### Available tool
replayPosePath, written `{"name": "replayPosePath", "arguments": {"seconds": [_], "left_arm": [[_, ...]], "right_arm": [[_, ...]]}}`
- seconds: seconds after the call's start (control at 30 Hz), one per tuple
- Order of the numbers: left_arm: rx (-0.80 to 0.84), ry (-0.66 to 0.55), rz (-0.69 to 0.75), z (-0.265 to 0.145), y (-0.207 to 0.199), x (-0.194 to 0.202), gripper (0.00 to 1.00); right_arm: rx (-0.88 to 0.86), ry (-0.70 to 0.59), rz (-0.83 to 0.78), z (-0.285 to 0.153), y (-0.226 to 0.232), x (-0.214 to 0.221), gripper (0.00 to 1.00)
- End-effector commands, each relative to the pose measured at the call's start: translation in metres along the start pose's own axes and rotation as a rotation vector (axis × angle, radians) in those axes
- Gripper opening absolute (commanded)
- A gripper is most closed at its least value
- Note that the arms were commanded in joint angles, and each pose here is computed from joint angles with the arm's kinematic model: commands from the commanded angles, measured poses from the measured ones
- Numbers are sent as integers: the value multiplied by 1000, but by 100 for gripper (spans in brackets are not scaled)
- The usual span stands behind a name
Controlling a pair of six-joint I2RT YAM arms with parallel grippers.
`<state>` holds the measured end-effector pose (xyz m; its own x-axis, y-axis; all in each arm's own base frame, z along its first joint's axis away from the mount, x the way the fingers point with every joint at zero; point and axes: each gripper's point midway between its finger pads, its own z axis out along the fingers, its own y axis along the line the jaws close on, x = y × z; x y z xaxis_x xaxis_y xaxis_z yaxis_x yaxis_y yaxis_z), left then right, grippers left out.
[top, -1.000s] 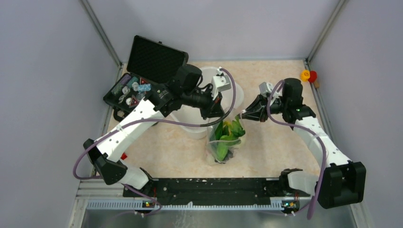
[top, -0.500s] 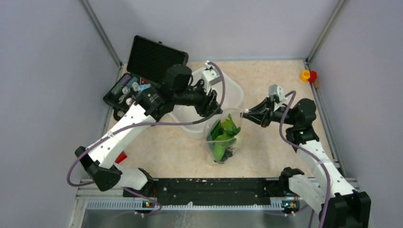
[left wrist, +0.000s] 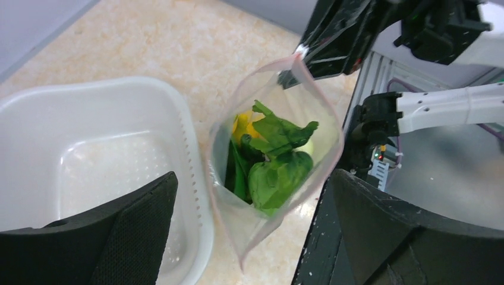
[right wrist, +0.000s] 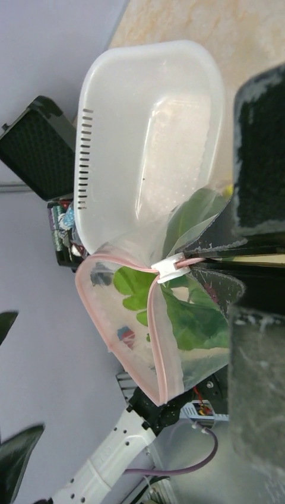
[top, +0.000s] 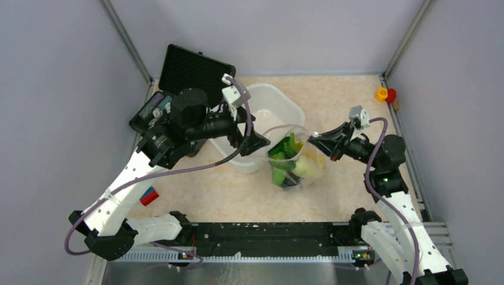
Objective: Place the food in the zip-top bag and seal the zipper
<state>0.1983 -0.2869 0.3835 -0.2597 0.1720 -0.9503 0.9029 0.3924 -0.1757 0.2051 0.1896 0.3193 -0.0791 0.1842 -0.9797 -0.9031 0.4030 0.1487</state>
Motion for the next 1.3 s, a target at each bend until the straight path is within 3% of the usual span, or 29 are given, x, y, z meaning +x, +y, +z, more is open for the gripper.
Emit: {"name": "replayPosePath", "arguments": {"seconds": [0.0,0.1,0.27,0.4,0.5,0.57,0.77,0.97,1.27], "left_arm": [[91,-117,-5,-7,-20,-28,98],[195,-157,-45,10,-33,-27,94],[270,-116,-116,43,-44,-10,99],[161,-148,-180,68,-21,-3,98],[75,-145,-225,82,-3,-3,86],[58,-94,-257,92,2,-2,71],[-5,22,-278,110,7,16,48],[111,130,-156,107,-28,38,53],[81,386,-54,109,-34,91,39]], "right_arm": [[58,-14,44,1,-4,-11,0],[72,-21,64,2,-5,-12,0],[122,-23,89,0,-11,-13,0],[102,-17,88,-1,-4,-12,0],[65,-24,65,-3,7,-13,0],[57,-34,52,-5,11,-14,0],[65,-47,29,-11,17,-16,0],[108,-54,33,-12,9,-14,0],[118,-68,44,-10,6,-15,0]]}}
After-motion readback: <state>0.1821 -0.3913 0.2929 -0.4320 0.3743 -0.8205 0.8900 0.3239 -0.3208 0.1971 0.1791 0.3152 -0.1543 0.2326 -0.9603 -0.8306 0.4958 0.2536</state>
